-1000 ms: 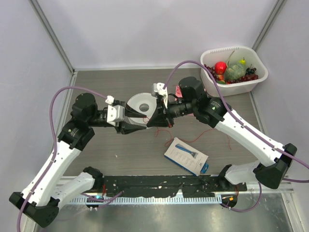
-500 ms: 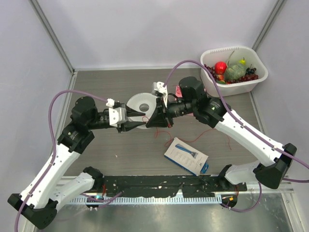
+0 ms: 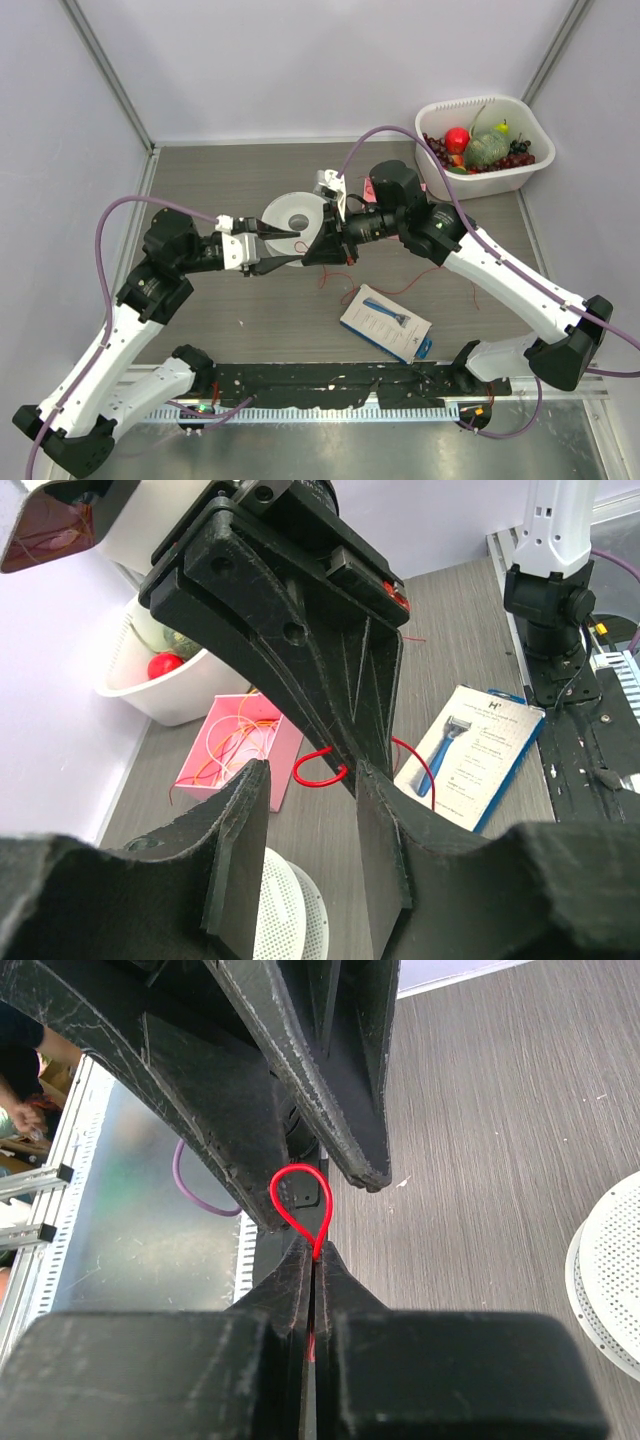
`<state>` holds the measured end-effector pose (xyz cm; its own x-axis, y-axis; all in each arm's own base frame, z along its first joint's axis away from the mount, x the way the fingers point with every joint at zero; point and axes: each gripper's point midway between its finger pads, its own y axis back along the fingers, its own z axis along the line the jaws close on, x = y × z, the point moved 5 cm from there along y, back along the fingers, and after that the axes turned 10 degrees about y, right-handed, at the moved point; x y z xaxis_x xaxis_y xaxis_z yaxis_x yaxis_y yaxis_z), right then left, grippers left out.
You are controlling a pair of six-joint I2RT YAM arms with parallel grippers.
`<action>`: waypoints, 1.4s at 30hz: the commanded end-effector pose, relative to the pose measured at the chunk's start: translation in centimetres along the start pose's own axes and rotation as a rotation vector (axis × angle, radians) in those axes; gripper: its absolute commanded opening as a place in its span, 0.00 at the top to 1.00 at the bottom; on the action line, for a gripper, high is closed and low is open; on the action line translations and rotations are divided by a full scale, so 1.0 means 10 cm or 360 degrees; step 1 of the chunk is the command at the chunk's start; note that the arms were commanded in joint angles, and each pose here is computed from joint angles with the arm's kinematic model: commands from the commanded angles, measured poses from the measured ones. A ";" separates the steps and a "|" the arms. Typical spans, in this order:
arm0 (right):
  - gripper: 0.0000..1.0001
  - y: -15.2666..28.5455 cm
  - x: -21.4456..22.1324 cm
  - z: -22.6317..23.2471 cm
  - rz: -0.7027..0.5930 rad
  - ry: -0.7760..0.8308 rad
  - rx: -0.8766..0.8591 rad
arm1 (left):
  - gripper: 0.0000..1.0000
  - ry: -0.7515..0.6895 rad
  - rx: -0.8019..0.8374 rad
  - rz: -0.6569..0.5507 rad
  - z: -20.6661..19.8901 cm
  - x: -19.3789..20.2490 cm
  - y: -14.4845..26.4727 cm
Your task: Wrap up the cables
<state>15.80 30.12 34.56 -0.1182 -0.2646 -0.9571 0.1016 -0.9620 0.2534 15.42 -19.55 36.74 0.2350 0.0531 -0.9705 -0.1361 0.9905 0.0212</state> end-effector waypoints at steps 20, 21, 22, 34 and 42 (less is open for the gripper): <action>0.99 -0.01 -0.09 0.01 -0.0060 0.0009 0.0001 | 0.62 -0.0084 -0.0012 -0.0033 0.01 -0.11 -0.02; 0.99 -0.01 -0.09 0.01 -0.0061 0.0011 0.0001 | 0.62 -0.0086 -0.0014 -0.0033 0.01 -0.11 -0.03; 0.99 -0.01 -0.08 0.01 -0.0060 0.0009 -0.0004 | 0.62 -0.0087 -0.0010 -0.0037 0.01 -0.12 -0.03; 0.99 -0.01 -0.07 0.01 -0.0056 0.0011 -0.0007 | 0.89 -0.0046 0.0009 -0.0042 -0.02 -0.12 -0.03; 0.80 0.04 -0.07 -0.01 -0.0052 0.0017 0.0038 | 1.00 0.0069 -0.0072 -0.0031 0.02 -0.12 -0.02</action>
<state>15.81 30.22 34.42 -0.1400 -0.2618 -0.9549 0.0994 -0.9633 0.2495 15.27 -19.83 36.25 0.1931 0.0671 -0.9789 -0.1464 0.9885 0.0389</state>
